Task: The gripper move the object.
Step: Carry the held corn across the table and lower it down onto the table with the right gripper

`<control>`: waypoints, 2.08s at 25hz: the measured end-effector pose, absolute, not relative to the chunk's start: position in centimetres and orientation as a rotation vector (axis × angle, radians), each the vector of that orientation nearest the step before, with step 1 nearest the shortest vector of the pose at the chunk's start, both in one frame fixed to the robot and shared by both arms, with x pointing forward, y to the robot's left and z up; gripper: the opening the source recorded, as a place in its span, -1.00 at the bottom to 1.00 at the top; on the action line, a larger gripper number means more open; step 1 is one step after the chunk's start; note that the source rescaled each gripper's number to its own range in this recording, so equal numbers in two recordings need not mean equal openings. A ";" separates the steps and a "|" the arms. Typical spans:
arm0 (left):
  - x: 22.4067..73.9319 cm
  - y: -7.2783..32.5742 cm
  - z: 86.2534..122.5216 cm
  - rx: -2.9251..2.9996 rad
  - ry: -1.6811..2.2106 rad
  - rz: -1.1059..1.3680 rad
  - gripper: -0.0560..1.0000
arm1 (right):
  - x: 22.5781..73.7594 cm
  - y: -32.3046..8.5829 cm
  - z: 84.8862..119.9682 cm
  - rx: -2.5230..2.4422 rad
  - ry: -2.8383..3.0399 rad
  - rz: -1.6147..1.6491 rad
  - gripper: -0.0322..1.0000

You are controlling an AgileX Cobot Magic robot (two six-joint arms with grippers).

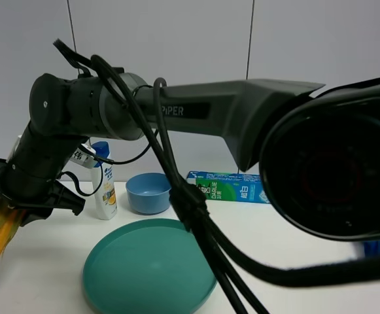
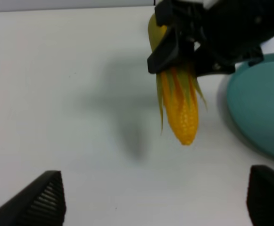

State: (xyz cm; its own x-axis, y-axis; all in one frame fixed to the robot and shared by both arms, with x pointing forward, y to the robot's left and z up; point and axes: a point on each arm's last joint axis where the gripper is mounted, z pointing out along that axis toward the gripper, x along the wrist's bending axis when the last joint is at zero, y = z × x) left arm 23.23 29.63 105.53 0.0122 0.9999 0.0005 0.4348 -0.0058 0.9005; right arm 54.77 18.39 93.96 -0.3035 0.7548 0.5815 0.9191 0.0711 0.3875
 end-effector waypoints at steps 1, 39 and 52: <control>23.2 29.6 105.5 1.540 1.521 0.955 1.00 | 54.8 18.4 93.5 -1.714 -2.106 -1.042 -0.94; 23.2 29.6 105.5 1.543 1.519 0.957 1.00 | 56.3 17.3 86.9 -1.908 -2.056 -0.851 0.07; 23.2 29.6 105.5 1.543 1.519 0.957 1.00 | 55.8 16.8 94.9 -1.670 -2.266 -0.992 0.33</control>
